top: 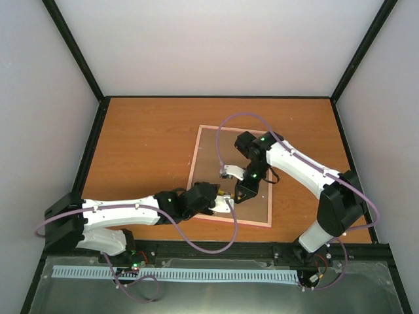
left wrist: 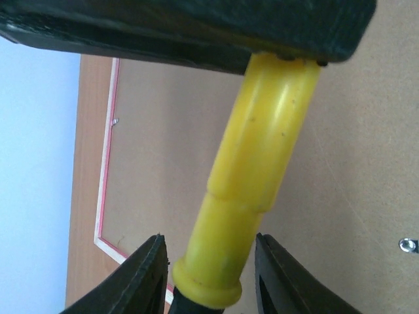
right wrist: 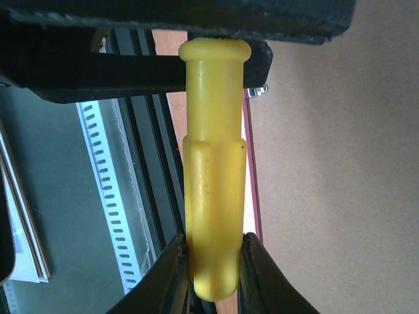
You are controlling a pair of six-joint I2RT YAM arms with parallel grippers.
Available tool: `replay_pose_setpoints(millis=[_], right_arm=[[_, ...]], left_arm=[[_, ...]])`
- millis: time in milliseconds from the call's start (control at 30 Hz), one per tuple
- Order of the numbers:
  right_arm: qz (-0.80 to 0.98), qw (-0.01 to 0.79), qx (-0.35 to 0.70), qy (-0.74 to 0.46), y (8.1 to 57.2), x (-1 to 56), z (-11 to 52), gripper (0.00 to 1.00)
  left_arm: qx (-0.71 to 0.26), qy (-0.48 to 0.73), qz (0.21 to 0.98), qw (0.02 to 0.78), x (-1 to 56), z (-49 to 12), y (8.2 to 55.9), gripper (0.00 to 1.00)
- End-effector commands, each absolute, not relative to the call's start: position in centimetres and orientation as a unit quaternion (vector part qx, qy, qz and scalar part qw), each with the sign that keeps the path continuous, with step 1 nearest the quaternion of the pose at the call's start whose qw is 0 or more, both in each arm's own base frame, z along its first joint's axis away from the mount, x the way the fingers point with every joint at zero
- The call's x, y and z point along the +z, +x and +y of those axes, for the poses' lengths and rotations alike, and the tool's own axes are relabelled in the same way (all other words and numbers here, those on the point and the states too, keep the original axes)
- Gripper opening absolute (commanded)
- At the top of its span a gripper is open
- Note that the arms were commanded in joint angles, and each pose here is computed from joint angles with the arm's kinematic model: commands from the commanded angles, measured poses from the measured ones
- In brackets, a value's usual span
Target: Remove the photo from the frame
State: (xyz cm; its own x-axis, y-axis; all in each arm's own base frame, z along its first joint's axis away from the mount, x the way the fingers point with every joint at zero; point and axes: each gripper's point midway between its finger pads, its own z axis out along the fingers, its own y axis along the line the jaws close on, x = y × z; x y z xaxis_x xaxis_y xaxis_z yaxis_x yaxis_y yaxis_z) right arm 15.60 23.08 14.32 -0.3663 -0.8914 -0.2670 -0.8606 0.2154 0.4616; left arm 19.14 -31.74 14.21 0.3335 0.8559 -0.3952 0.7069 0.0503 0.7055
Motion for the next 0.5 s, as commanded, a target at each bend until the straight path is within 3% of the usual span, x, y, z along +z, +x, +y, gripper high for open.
replay_pose_setpoints(millis=[0, 333, 467], right_arm=[[-0.769, 0.037, -0.285, 0.571, 15.2, 14.9, 23.5, 0.03], [-0.766, 0.025, -0.283, 0.577, 15.8, 15.8, 23.8, 0.05], [-0.761, -0.019, -0.282, 0.584, 16.8, 18.0, 24.4, 0.30]], left_arm=[[0.091, 0.689, 0.557, 0.454, 14.3, -32.2, 19.0, 0.35], [0.058, 0.656, 0.566, 0.497, 16.5, -32.2, 18.7, 0.17], [0.021, 0.635, 0.574, 0.518, 17.9, -32.3, 18.1, 0.09]])
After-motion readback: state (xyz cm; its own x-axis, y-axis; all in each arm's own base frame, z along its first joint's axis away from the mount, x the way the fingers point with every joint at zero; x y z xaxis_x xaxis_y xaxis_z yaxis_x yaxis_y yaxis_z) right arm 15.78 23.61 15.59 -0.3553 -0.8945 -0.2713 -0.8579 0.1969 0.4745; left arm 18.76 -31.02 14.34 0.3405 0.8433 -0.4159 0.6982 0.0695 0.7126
